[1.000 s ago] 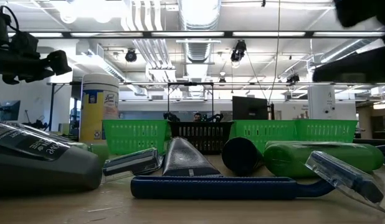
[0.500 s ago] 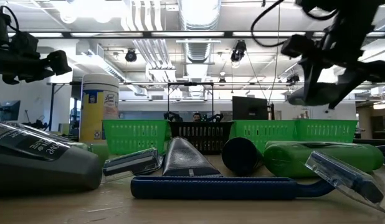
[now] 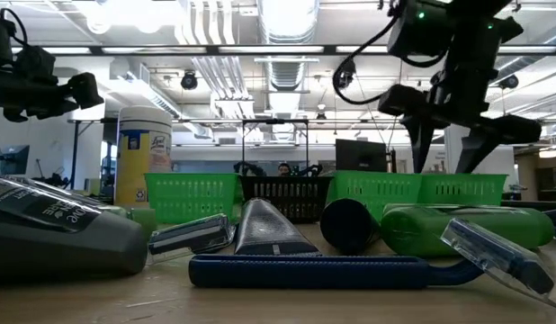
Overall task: Pick & Place Travel size toiletries
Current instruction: Put the green shampoo into the middle green basket
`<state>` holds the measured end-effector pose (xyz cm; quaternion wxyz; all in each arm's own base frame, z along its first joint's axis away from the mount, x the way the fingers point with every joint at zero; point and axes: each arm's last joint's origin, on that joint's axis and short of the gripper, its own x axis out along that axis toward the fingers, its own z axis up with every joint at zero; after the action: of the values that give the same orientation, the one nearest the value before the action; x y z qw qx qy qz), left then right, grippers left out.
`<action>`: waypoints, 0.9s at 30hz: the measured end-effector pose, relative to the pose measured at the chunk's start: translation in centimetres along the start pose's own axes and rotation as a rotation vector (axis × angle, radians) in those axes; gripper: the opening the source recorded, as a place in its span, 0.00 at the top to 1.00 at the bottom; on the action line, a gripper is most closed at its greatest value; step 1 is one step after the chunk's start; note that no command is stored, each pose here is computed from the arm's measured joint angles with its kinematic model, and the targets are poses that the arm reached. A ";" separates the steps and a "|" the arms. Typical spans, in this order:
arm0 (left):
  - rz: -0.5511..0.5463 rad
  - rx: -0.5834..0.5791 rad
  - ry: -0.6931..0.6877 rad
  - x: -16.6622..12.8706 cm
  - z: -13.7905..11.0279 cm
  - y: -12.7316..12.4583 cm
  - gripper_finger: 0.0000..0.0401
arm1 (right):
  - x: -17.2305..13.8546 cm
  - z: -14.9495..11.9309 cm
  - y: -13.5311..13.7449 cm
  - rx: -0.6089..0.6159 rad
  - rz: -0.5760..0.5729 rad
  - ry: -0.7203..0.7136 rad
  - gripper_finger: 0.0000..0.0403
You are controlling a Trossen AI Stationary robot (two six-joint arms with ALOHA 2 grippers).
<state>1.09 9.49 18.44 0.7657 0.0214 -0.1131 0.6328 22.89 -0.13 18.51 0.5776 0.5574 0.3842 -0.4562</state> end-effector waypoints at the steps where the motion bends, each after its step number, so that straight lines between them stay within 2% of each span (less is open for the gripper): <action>1: 0.000 0.000 0.000 0.0 0.0 0.0 0.22 | -0.1 0.0 0.2 -0.007 0.007 0.002 0.35; 13: 0.000 0.000 0.000 0.0 0.0 0.0 0.22 | -1.8 0.2 0.6 -0.064 0.078 -0.046 0.20; 15: 0.000 0.000 0.000 0.0 0.0 0.0 0.22 | -2.1 -0.1 0.7 -0.123 0.092 -0.043 0.18; 21: 0.000 0.000 0.000 0.0 0.0 0.0 0.22 | -3.1 -2.4 1.9 -0.424 0.145 0.044 0.16; 23: 0.000 0.000 0.000 0.0 0.0 0.0 0.22 | -3.0 -3.2 2.2 -0.480 0.138 0.081 0.18; 27: 0.000 0.000 0.001 0.0 0.0 0.0 0.22 | -2.4 -4.2 2.5 -0.510 0.112 0.109 0.21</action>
<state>1.09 9.50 18.44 0.7657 0.0211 -0.1128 0.6329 24.87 4.22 21.22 0.7022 0.4378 0.4860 -0.2811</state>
